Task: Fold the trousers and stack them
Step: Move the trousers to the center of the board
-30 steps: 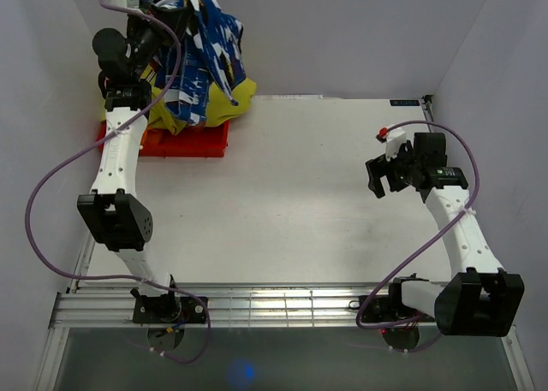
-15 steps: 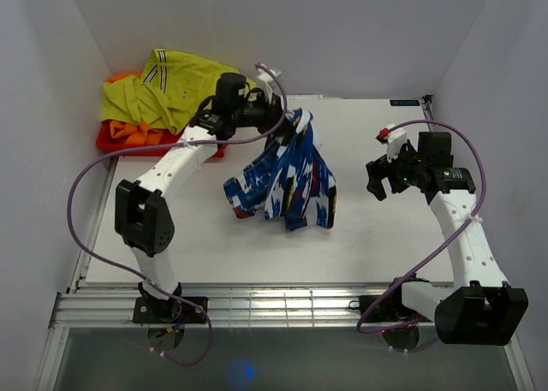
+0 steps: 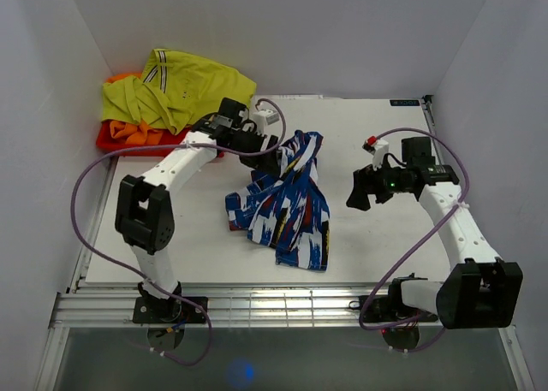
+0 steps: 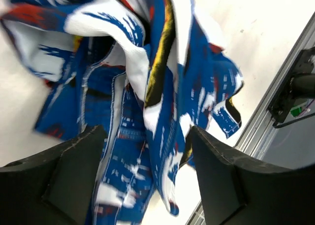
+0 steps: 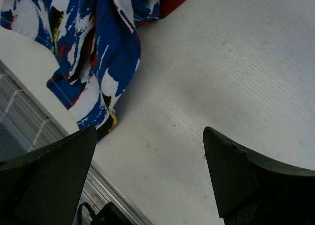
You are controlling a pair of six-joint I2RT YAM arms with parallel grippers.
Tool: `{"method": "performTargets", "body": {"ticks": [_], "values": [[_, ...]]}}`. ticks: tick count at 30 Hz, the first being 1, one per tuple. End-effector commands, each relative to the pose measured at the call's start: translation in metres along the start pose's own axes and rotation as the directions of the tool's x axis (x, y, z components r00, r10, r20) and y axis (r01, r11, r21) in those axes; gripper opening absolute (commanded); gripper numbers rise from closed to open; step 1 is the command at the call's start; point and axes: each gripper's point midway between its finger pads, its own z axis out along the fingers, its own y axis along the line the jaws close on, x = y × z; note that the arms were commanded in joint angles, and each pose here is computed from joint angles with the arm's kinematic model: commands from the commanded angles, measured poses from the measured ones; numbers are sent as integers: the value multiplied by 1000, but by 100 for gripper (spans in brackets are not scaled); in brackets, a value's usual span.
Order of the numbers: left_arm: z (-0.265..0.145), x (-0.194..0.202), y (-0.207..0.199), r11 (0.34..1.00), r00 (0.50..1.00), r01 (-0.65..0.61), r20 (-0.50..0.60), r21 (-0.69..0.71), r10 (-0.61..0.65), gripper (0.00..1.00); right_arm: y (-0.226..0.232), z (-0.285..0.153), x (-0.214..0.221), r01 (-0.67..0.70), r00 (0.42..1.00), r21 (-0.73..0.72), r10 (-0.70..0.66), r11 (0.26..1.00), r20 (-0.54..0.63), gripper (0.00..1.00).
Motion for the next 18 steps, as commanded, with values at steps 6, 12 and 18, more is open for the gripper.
{"method": "performTargets", "body": {"ticks": [6, 12, 18], "values": [[-106, 16, 18, 990, 994, -29, 99, -141, 43, 83, 68, 58, -17, -165, 986, -335, 157, 928, -53, 96], [-109, 73, 24, 971, 996, -42, 63, -234, 58, 84, 90, 86, -16, -208, 977, -356, 180, 911, -111, 90], [-93, 116, 34, 967, 999, 16, 34, -255, -7, 84, 101, 111, -13, -259, 962, -340, 210, 904, -174, 90]]}}
